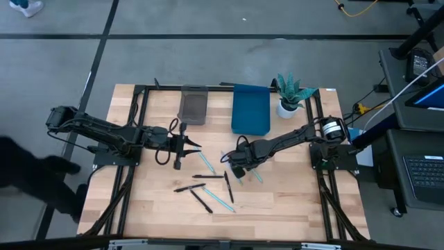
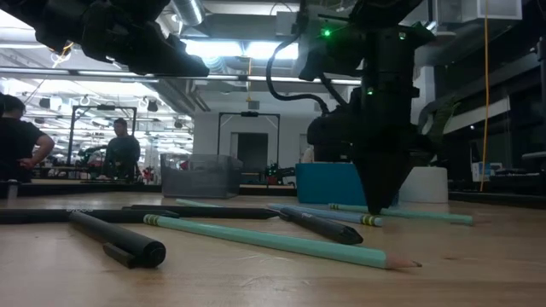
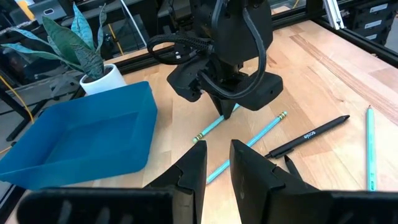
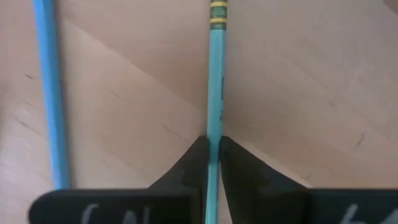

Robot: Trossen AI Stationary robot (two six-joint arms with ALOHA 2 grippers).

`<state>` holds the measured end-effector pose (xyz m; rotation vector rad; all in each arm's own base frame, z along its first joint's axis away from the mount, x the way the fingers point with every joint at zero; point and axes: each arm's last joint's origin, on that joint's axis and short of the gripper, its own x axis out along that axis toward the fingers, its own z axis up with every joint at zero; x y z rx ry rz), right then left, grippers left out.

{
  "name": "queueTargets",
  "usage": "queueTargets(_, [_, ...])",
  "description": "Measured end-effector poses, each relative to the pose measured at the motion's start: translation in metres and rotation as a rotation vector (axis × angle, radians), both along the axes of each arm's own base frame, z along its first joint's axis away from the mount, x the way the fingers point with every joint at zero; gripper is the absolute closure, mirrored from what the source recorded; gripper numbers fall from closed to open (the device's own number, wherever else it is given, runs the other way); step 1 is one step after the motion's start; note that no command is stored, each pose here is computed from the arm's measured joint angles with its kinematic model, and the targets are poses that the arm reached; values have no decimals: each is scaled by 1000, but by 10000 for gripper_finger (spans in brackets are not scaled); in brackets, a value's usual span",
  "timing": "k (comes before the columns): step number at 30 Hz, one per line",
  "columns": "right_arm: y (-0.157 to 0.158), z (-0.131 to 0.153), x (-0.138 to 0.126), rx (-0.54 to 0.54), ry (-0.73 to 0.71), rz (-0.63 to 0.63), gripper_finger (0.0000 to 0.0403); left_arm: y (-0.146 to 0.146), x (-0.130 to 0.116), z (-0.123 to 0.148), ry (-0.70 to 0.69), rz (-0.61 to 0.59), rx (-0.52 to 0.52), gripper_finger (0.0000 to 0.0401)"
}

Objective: Sort pens & pencils
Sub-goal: Put the light blue pencil into the blue bin

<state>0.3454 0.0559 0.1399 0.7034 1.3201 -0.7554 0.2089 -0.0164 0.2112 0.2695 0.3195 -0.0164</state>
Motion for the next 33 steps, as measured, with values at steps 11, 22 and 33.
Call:
queueTargets(11, [1, 24, 14, -33, -44, 70, 361, 0, 0, -1, 7, 0, 1, 337])
queueTargets(22, [-1, 70, 28, -211, -58, 158, 361, 0, 0, -1, 8, 0, 1, 337])
queueTargets(33, [-8, 130, 28, -481, -38, 183, 361, 0, 0, -1, 10, 0, 2, 337])
